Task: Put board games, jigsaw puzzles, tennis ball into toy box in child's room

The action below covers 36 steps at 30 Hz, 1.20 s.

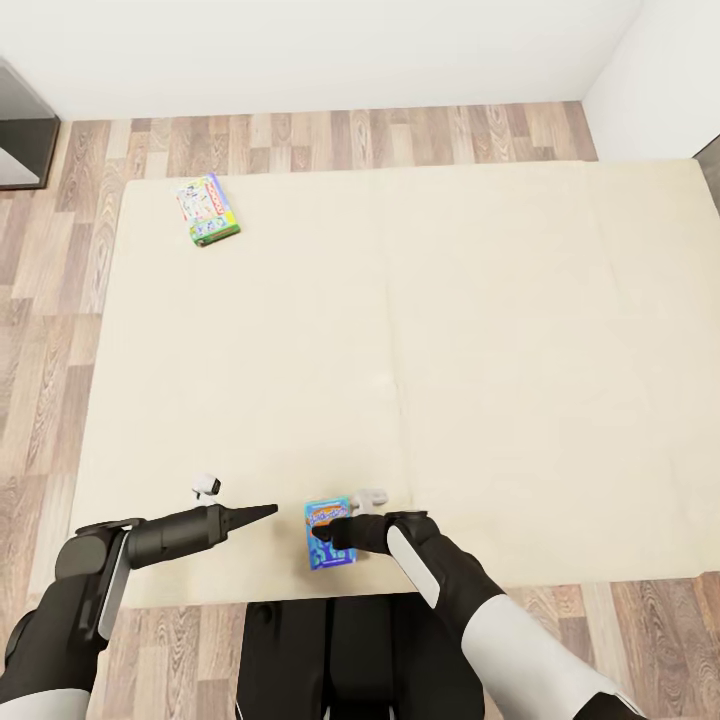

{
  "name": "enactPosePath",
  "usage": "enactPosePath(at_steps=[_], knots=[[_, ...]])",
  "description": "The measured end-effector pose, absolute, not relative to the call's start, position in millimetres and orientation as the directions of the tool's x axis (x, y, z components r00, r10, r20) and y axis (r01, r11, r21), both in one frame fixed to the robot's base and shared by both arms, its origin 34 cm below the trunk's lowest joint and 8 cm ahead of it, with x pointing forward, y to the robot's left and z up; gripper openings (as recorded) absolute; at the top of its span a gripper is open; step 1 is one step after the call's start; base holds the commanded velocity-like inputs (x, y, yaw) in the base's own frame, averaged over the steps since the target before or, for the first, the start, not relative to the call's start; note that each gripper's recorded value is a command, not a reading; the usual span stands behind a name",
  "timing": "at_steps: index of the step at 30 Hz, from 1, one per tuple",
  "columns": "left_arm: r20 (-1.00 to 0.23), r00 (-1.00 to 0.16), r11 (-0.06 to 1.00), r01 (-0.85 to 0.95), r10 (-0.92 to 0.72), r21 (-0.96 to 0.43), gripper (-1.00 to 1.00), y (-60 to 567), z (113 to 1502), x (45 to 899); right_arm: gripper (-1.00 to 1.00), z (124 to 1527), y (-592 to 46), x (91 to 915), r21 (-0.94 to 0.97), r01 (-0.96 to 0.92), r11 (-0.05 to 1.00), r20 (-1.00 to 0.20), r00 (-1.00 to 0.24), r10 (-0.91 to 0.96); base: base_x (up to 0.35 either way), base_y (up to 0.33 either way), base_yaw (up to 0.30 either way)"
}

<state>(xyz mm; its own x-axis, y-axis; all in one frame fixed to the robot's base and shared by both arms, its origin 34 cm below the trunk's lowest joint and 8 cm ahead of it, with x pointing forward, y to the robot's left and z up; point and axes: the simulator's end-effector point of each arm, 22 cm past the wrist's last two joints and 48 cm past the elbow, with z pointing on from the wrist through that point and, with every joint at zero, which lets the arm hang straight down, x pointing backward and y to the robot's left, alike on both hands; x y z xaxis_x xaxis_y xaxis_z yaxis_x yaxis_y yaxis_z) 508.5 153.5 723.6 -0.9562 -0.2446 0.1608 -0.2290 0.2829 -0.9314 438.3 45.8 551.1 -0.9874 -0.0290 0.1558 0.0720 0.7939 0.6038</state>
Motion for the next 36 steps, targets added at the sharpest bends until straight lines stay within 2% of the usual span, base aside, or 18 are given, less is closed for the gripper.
enactPosePath(at_steps=[36], knots=[[0.161, -0.956, 0.282, -0.229, -0.245, -0.932, 1.00, 154, 724, 509, 1.00, 553, 45, 427, 0.601, 0.080, 0.795, 0.200, -0.978, -0.053, 0.000, 0.016, 0.000]])
